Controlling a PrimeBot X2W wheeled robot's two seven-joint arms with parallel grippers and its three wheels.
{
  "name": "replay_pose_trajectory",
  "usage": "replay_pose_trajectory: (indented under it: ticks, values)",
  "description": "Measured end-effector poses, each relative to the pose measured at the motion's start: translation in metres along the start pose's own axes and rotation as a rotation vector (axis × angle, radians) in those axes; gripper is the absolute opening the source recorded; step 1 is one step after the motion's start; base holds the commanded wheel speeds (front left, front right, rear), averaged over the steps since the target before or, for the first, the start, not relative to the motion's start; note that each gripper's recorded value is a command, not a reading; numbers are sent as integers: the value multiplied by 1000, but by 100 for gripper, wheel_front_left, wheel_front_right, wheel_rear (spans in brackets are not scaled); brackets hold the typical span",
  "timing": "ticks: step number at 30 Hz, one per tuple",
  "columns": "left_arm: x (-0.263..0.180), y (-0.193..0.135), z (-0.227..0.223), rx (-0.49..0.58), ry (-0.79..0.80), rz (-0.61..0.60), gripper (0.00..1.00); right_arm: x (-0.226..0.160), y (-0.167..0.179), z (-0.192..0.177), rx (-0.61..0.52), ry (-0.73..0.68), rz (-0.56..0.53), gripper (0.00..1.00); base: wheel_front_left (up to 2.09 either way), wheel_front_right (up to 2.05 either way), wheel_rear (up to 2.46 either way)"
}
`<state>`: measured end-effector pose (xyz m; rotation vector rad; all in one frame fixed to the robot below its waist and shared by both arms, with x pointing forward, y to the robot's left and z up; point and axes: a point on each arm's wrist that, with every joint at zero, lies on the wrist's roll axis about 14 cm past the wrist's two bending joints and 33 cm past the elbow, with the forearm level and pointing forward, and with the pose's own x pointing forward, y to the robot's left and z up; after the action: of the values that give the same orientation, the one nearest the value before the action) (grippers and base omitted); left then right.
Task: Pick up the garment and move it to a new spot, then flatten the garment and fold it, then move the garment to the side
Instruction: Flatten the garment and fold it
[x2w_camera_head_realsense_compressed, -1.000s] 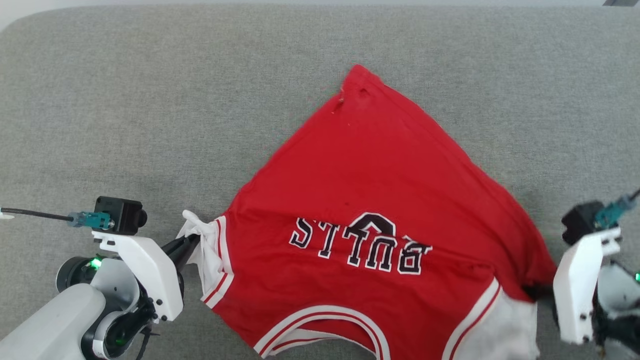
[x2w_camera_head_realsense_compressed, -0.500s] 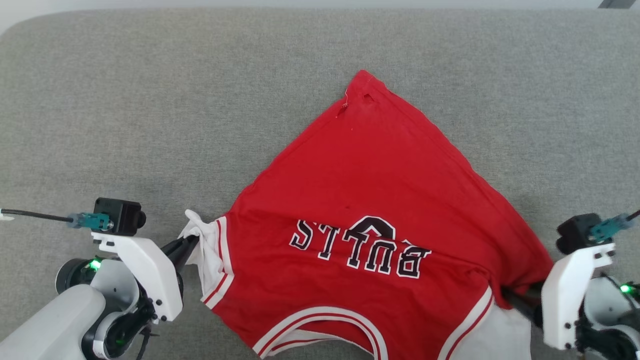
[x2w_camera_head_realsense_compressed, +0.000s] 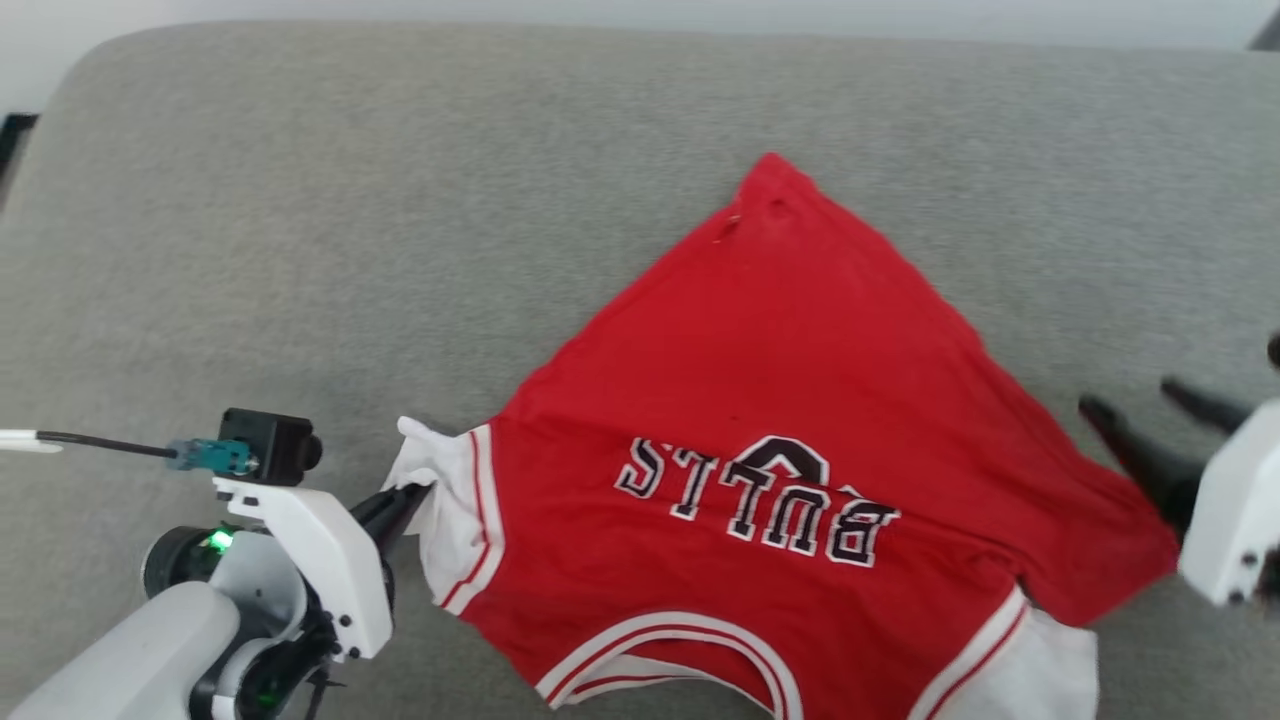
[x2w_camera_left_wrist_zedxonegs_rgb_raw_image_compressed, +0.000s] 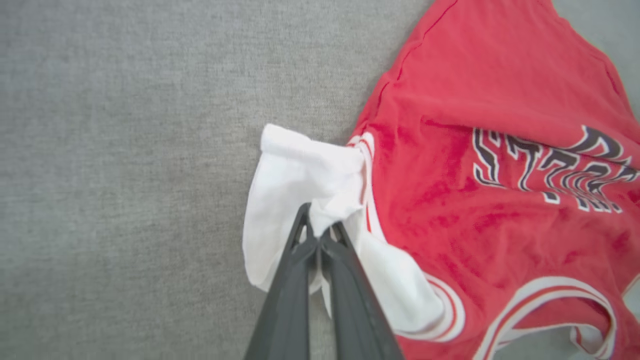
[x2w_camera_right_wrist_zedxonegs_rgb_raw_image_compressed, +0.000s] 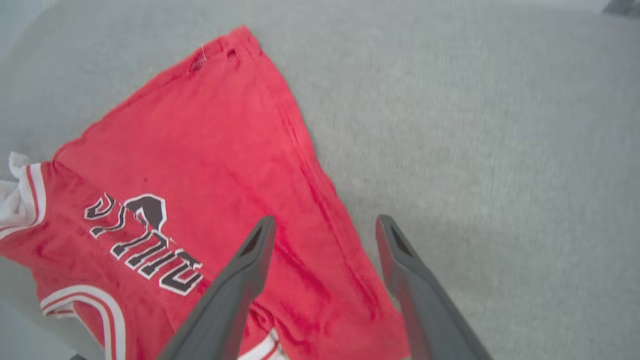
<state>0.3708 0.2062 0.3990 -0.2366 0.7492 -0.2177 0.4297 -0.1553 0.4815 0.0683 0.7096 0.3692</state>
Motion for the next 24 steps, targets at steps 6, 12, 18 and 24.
replay_pose_trajectory:
  ticks: [6,12,18,24]
  values:
    - [-4,-3,-1,-7,-15,1,0,39,24,50,-74,-120,77,100,0,0,0]
    - [-8,-6,-1,-13,-26,-5,0,97,47,76,-147,-118,147,100,0,0,0]
    - [-13,0,-5,-32,-30,15,0,156,65,77,-204,-21,182,100,0,0,0]
    - [-18,10,-12,-52,-24,48,0,202,76,46,-272,165,191,100,0,0,0]
